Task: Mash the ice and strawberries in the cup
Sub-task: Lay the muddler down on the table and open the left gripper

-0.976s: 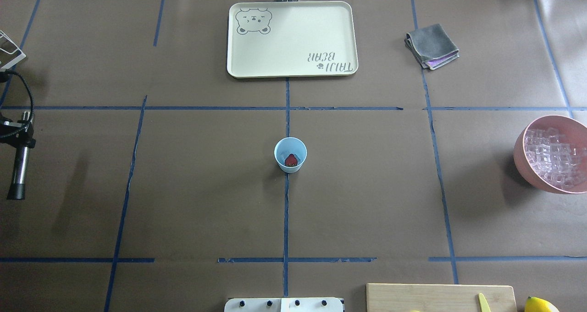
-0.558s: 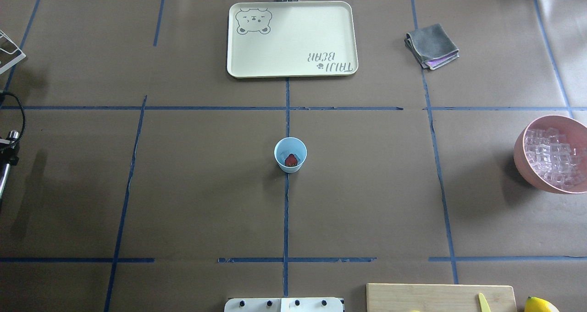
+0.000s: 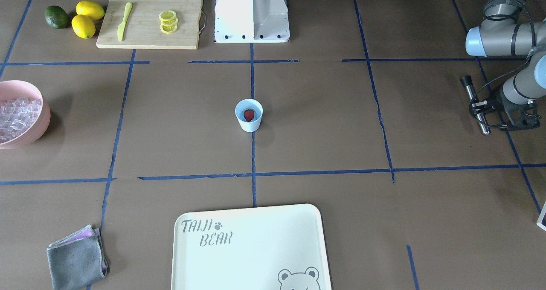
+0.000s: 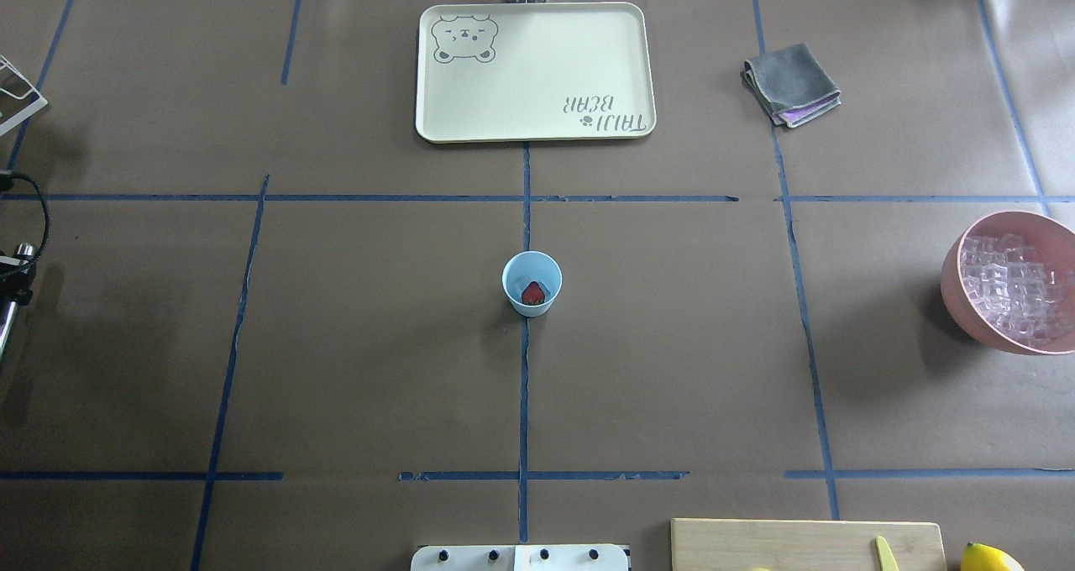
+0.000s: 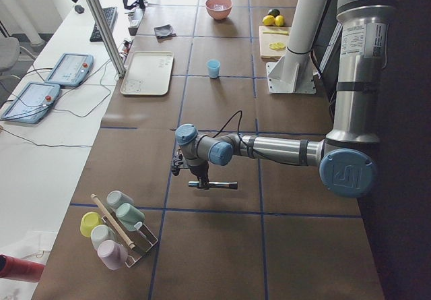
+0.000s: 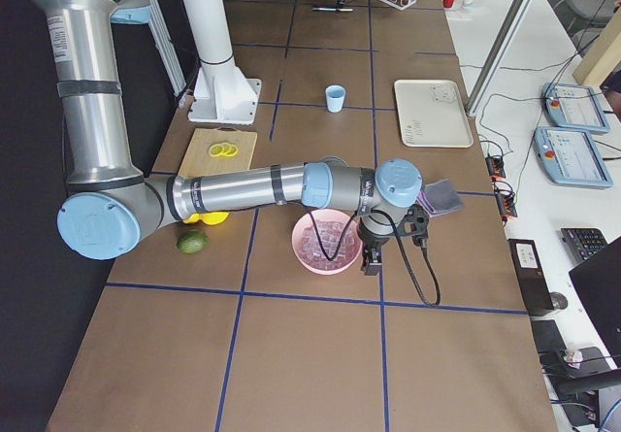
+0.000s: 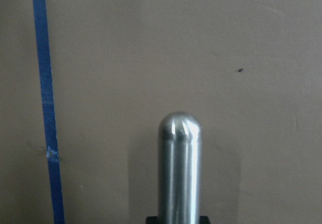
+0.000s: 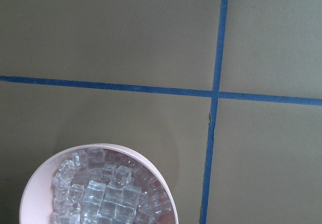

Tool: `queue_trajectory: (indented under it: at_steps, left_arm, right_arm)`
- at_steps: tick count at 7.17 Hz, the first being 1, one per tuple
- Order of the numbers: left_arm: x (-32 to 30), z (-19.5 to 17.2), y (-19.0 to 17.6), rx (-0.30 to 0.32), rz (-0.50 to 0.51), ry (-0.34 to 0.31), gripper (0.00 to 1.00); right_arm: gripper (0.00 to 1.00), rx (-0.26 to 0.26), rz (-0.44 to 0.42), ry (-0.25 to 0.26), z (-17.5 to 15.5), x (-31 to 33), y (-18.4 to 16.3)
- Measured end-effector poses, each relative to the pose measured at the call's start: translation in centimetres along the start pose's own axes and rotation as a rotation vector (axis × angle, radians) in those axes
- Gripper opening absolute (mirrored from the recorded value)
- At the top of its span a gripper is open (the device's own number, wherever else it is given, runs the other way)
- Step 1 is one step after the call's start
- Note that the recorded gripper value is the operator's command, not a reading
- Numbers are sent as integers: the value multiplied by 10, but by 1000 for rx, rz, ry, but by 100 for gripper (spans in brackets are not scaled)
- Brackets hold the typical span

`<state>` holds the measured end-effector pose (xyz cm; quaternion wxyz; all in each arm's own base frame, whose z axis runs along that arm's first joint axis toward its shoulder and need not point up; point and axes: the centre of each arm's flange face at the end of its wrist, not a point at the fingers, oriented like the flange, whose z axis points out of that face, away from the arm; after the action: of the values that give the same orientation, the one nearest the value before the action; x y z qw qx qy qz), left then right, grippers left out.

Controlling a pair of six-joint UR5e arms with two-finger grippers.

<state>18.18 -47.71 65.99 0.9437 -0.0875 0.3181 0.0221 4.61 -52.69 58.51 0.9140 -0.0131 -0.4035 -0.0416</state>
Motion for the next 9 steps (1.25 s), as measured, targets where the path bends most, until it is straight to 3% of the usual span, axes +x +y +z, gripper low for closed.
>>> queue_trajectory:
  at_steps: [1,2,6,9]
  left_arm:
    - [-1,2,-1,-3,-1,-2,30]
    - [-1,3,-1,-5,-1,-4,99]
    - [5,-8,-5,14,14,10,100]
    - [-38,-84,-10,104,89,93,100]
  right_arm:
    - [100,0,0,0,0,0,0]
    - [100,0,0,0,0,0,0]
    - [100,1,-2,0,0,0,-1]
    - [100,-14,0,5,8,8,-2]
